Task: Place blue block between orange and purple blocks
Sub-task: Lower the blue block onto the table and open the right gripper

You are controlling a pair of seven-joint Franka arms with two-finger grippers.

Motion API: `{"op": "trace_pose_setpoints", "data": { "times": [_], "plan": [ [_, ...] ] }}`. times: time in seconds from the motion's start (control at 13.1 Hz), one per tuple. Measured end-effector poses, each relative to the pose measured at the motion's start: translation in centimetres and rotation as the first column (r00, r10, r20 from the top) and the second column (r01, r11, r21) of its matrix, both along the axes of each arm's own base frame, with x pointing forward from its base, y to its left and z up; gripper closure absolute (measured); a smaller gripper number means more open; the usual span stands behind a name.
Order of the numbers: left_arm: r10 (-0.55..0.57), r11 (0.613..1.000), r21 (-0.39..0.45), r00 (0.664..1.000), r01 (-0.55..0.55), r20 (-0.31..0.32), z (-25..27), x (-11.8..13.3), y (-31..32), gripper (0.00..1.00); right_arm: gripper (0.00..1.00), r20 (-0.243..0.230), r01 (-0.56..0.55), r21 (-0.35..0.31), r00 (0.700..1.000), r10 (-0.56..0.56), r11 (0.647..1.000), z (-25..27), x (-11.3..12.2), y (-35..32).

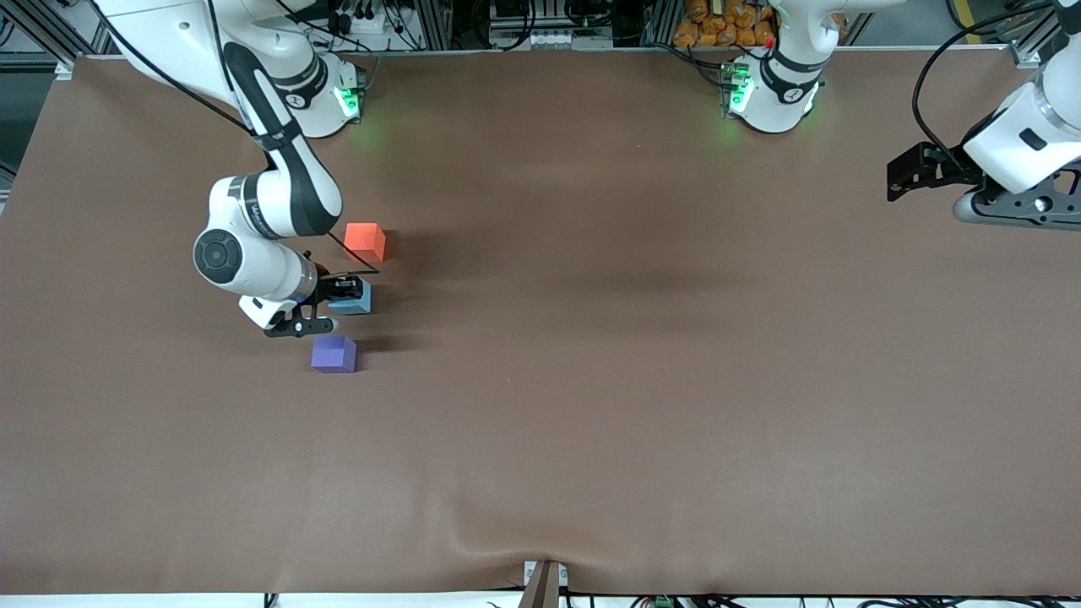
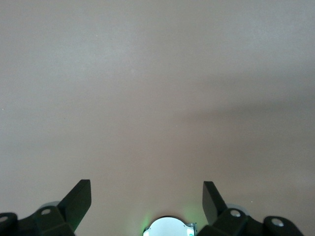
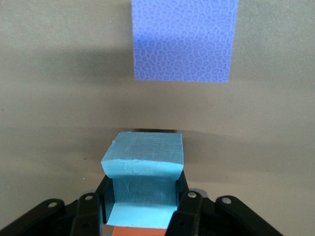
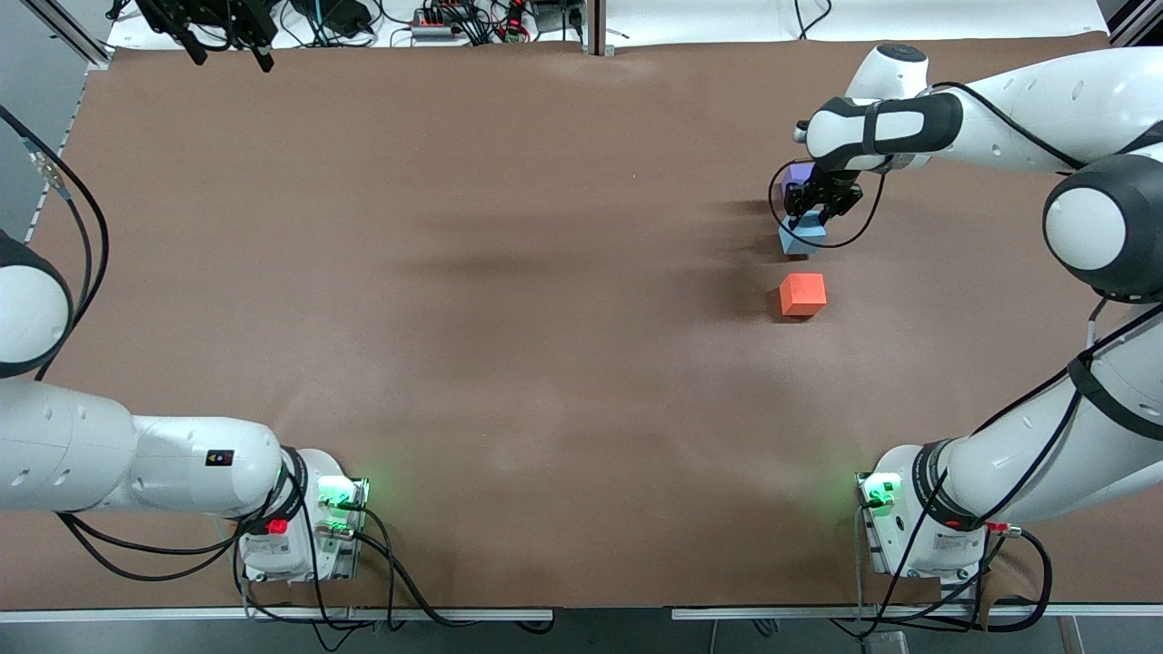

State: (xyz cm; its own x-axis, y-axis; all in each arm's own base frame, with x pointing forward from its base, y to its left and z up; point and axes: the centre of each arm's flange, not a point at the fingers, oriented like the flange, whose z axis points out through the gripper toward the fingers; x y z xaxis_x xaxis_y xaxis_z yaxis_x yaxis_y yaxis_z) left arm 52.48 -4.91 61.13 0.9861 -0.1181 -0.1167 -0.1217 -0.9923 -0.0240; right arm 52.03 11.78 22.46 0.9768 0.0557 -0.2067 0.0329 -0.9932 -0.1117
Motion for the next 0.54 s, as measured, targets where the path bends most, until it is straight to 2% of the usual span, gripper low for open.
{"op": "trace_pose_setpoints", "data": {
  "times": [0.54],
  "plan": [
    [0.038,0.999,0.0,0.999,-0.038,0.0,0.0,0.2,2.0,0.0,0.48,-0.017,0.039,0.011,0.999,-0.039,0.999,-1.2,-0.3,-0.6]
  ]
}}
